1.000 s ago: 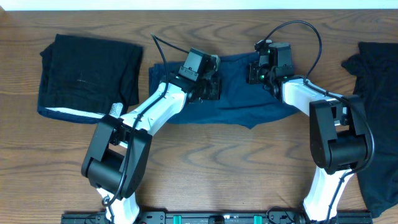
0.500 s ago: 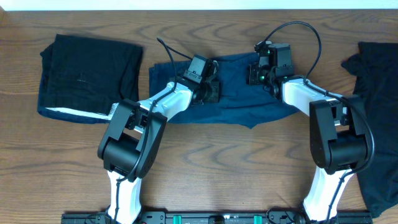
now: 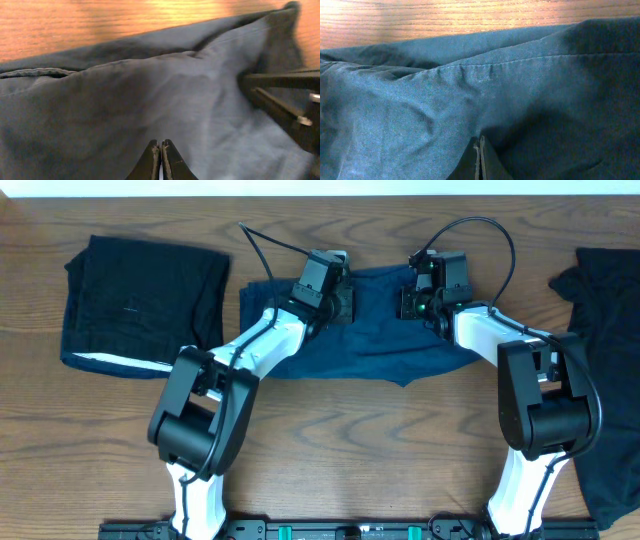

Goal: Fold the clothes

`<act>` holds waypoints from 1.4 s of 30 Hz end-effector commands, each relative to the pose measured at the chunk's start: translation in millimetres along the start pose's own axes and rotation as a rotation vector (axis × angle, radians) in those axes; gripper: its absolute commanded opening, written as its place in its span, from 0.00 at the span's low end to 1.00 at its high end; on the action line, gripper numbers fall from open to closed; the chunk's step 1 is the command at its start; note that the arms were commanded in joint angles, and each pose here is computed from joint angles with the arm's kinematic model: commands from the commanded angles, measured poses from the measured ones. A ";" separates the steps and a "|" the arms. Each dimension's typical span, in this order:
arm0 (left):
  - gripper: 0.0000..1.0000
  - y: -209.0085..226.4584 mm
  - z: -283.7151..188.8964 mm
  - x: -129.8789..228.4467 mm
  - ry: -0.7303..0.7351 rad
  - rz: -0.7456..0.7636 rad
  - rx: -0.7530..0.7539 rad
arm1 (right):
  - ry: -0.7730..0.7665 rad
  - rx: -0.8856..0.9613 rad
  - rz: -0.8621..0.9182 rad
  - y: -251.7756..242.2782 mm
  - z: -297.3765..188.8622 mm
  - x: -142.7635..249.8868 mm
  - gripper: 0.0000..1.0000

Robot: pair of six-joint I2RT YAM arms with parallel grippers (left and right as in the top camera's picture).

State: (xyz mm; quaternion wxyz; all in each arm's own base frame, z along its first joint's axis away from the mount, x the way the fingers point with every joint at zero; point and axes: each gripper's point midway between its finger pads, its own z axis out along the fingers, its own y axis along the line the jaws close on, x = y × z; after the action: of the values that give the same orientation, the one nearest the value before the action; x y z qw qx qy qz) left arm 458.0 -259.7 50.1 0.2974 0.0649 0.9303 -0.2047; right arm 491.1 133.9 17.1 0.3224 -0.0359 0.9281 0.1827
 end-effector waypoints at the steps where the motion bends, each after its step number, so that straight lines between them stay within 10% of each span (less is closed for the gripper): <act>1: 0.06 23.4 25.3 20.5 0.044 -0.010 -0.073 | 0.007 0.009 -0.008 -5.1 2.6 2.8 0.01; 15: 0.06 1.7 7.5 -41.0 -0.172 0.006 0.007 | 0.023 0.012 -0.004 -6.1 2.5 6.7 0.01; 31: 0.06 46.3 60.8 -26.3 -0.238 -0.009 -0.118 | 0.072 0.018 0.003 -5.4 2.3 19.1 0.01; 42: 0.06 -8.0 -74.8 -110.5 -0.400 0.044 -0.061 | -0.070 -0.002 -0.008 6.2 -93.7 -46.7 0.12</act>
State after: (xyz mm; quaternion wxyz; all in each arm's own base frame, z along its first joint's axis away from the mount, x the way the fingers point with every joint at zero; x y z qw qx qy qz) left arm 511.3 -245.5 83.2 0.4286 0.0351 0.8865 -0.1708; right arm 470.7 109.2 52.5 0.3009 -0.0251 0.9370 0.1756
